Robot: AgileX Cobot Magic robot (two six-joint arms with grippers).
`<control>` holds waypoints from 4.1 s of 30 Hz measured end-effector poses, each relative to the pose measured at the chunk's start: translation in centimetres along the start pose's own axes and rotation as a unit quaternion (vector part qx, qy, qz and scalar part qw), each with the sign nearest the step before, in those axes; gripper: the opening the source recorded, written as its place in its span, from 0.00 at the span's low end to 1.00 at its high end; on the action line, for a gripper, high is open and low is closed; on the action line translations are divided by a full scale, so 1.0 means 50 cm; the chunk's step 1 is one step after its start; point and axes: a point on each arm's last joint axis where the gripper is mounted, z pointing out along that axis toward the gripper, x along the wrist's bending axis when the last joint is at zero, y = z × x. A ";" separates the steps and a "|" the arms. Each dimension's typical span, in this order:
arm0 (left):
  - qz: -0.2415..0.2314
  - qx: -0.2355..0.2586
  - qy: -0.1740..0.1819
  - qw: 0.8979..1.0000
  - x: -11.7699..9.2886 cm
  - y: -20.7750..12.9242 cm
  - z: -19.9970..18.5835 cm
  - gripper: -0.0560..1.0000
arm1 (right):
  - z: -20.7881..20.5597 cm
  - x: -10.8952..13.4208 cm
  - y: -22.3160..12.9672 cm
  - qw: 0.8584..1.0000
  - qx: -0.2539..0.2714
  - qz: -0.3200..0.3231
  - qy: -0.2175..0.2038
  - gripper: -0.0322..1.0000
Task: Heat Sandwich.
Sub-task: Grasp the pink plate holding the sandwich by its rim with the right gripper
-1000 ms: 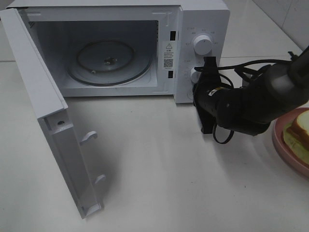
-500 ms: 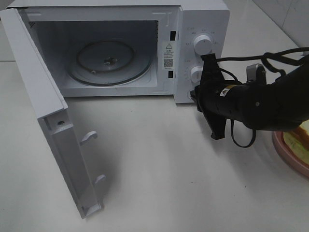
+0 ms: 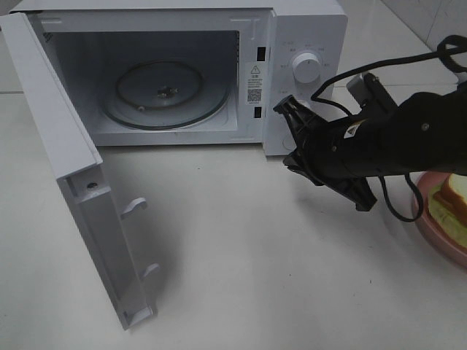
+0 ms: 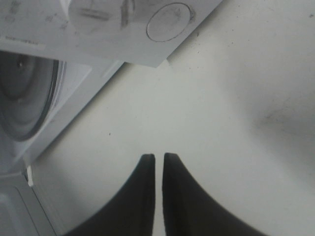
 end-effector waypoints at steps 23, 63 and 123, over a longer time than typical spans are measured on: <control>0.000 0.000 0.000 1.000 0.000 0.000 0.000 0.97 | -0.092 -0.017 -0.025 0.906 0.149 -0.391 -0.063 0.13; 0.000 0.000 0.000 1.000 0.000 0.000 0.000 0.97 | -0.165 -0.155 0.125 0.847 0.214 -0.420 -0.245 0.95; 0.000 0.000 0.000 1.000 0.000 0.000 0.000 0.97 | -0.031 -0.211 0.152 0.804 0.253 -0.434 -0.319 0.06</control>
